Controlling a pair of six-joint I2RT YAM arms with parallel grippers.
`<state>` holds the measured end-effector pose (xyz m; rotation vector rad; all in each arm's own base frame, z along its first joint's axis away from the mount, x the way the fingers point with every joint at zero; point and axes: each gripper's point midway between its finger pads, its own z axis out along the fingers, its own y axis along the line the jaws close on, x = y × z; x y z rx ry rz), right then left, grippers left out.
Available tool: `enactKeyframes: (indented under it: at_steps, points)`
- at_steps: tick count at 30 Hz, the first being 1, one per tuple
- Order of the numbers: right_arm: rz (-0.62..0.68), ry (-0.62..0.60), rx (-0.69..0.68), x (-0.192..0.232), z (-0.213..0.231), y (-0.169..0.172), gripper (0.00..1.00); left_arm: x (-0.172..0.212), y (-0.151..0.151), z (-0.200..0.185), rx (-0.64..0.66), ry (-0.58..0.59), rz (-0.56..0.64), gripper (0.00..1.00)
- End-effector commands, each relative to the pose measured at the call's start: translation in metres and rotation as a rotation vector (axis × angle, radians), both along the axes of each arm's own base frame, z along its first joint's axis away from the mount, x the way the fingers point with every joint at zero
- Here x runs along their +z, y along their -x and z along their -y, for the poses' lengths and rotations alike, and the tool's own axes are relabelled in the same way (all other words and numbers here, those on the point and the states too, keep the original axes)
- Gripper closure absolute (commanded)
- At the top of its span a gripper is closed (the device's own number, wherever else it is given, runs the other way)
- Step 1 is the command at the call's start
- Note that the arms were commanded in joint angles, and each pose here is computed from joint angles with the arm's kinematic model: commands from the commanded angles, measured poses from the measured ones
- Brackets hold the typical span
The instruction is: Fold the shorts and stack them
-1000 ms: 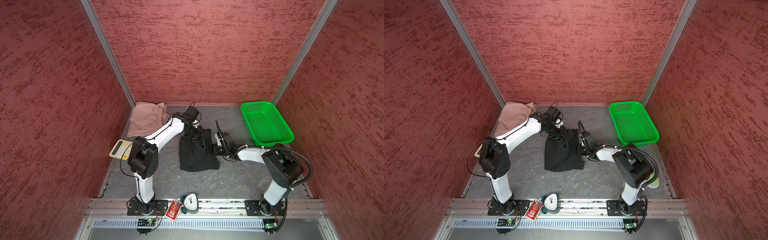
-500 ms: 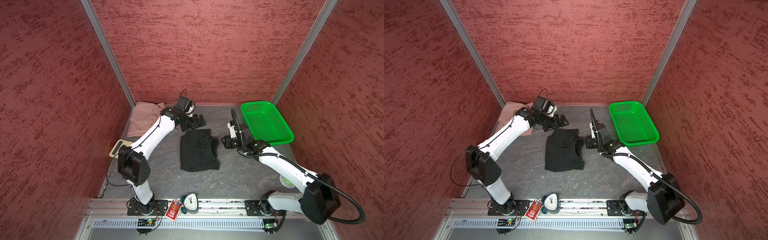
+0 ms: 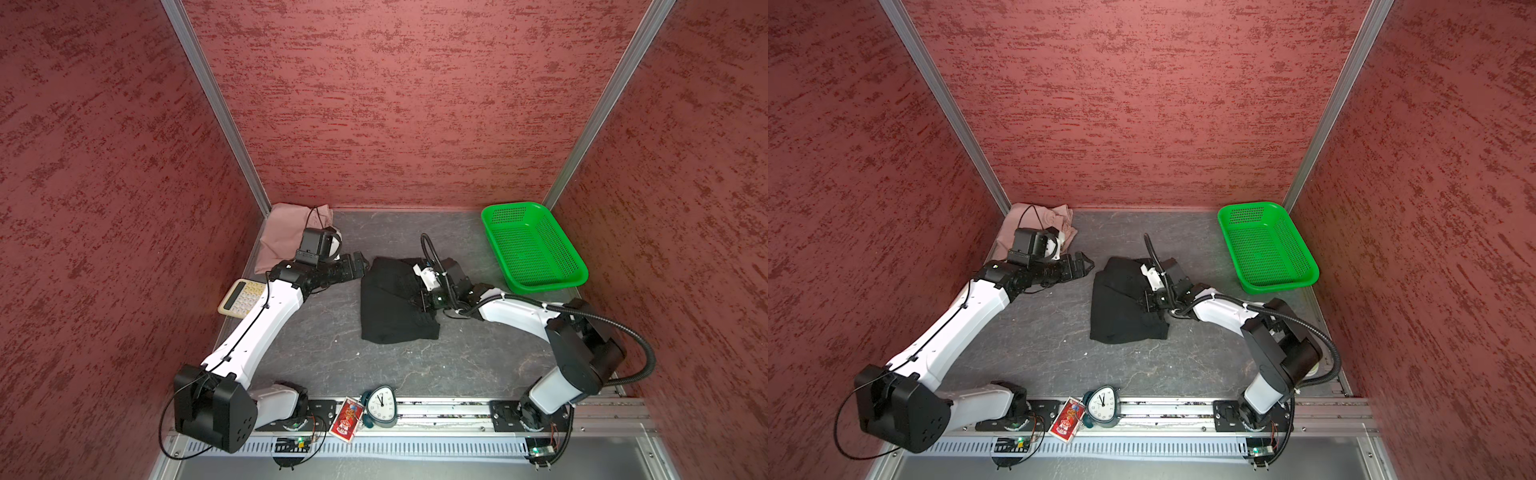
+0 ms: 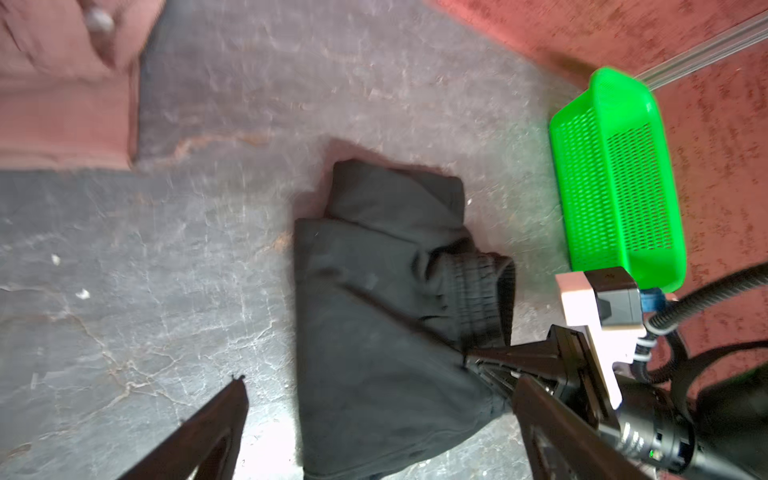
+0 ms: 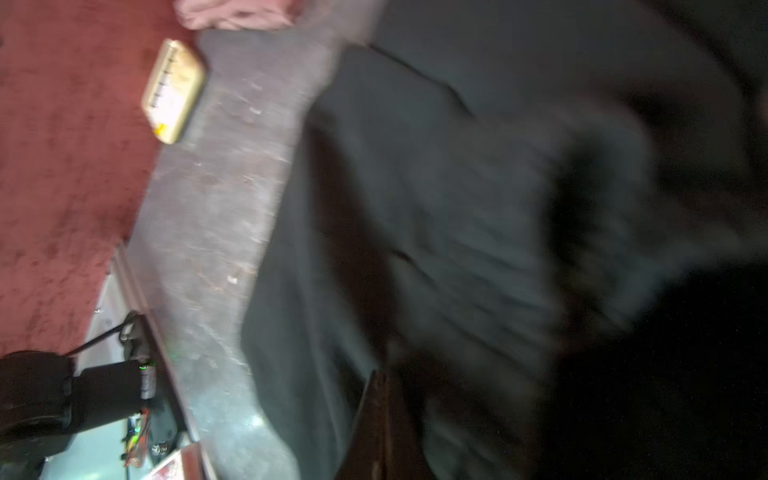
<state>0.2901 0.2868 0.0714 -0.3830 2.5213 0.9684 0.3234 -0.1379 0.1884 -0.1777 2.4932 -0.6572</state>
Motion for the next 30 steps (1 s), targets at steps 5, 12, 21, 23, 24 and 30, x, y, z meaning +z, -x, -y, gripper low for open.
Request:
enactKeyframes:
  at_steps: [5,12,21,23,24,30]
  points:
    - [-0.136,-0.131,-0.076,-0.056,0.022,0.024,0.97,-0.058,0.003,0.022,-0.051,0.101,-0.044,0.01]
    - [-0.159,-0.152,-0.086,-0.072,0.024,0.021,0.98,-0.086,0.002,0.042,-0.153,0.172,-0.029,0.01]
    - [-0.115,-0.146,-0.084,-0.06,0.03,0.014,0.99,-0.123,0.004,0.028,-0.095,0.175,-0.036,0.01]
    - [-0.119,-0.145,-0.082,-0.061,0.031,0.014,0.99,-0.125,0.003,0.034,-0.109,0.213,-0.033,0.01]
    - [-0.121,-0.147,-0.079,-0.061,0.031,0.015,0.99,-0.126,0.003,0.039,-0.12,0.234,-0.028,0.01]
    - [-0.112,-0.172,-0.069,-0.057,0.027,0.014,1.0,-0.136,0.007,0.051,-0.155,0.309,-0.002,0.01]
